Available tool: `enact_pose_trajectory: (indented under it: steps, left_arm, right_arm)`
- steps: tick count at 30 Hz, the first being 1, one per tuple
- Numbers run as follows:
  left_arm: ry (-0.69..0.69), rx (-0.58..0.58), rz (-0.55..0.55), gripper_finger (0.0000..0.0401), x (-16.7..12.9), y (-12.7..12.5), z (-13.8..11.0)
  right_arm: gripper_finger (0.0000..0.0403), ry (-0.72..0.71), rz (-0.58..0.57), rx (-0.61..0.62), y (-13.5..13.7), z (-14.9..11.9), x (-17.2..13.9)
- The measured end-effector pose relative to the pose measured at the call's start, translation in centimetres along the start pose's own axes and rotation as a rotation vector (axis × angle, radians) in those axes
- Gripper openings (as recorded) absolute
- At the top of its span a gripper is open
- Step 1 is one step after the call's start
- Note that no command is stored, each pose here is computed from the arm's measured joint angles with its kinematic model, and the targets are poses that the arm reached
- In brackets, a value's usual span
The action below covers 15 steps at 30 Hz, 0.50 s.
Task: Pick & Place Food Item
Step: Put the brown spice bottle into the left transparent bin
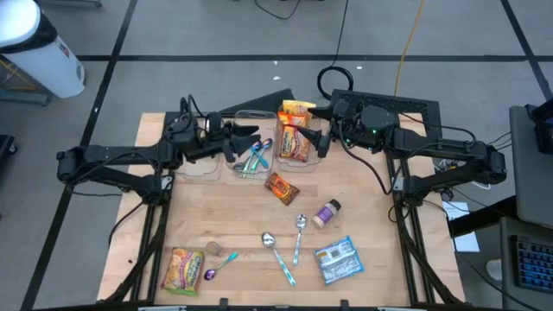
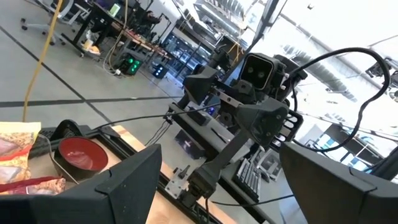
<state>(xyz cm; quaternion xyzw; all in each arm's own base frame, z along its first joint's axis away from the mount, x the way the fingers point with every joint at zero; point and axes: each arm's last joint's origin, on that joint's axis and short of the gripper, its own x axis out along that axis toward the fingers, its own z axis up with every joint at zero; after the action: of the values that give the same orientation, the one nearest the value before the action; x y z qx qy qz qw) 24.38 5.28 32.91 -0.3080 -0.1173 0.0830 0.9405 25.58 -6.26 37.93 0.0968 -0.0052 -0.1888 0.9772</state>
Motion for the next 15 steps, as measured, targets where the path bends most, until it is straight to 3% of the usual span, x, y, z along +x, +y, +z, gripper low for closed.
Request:
enact_pose_trajectory:
  steps: [15]
  left_arm:
    - [0.027,0.03,-0.152,0.0335,-0.25,-0.84,0.45]
  right_arm:
    - [0.0364,0.0,0.0,0.0,0.0,0.0,0.0]
